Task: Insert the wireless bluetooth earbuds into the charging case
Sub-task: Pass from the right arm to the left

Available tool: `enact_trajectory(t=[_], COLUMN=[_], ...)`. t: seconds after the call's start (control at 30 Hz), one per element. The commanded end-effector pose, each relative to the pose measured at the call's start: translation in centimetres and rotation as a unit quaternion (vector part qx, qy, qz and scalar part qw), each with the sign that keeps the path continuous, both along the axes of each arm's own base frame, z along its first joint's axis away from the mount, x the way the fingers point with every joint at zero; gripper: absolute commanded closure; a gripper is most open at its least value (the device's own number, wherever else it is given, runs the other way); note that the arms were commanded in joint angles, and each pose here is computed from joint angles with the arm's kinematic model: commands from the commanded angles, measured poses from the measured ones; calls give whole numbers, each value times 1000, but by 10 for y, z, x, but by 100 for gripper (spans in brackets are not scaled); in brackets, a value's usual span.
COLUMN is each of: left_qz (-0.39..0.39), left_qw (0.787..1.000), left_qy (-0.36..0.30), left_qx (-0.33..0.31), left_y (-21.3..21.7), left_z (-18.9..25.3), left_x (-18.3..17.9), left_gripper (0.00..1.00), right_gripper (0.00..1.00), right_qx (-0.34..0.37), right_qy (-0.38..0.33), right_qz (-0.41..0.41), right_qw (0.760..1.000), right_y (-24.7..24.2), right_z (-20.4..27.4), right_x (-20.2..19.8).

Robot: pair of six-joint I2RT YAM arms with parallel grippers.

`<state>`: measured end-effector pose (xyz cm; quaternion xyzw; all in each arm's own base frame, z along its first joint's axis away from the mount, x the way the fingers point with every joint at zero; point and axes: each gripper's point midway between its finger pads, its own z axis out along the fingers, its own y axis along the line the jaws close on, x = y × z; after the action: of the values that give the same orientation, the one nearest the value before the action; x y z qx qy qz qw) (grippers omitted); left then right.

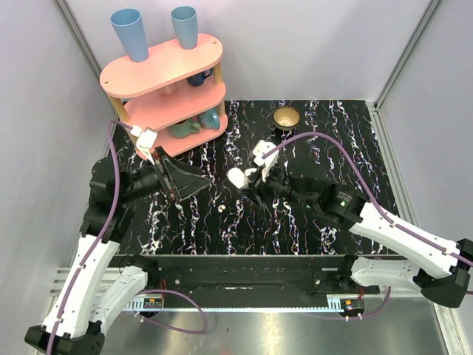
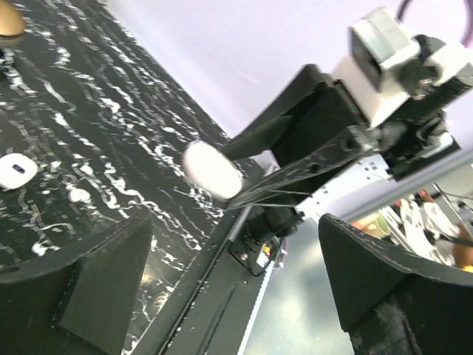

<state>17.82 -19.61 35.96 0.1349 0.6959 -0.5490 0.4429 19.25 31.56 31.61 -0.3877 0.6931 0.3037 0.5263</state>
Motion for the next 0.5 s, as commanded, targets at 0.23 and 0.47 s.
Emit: enact_trajectory(t=[0.23,0.47], left_qz=[-77,-75], left_qw=[997,997], left_qy=[3,24], left_qx=[-10,1], left_y=[-51,-70], left_z=[7,-4], left_x=[-4,5], left_gripper=[4,8], right_gripper=[69,69], right_qx=[16,30], right_qy=[-11,-4], right_qz=[-16,-8], right_qw=[1000,1000], right_y=[-25,-26], right_z=[11,12], right_x=[-12,-18])
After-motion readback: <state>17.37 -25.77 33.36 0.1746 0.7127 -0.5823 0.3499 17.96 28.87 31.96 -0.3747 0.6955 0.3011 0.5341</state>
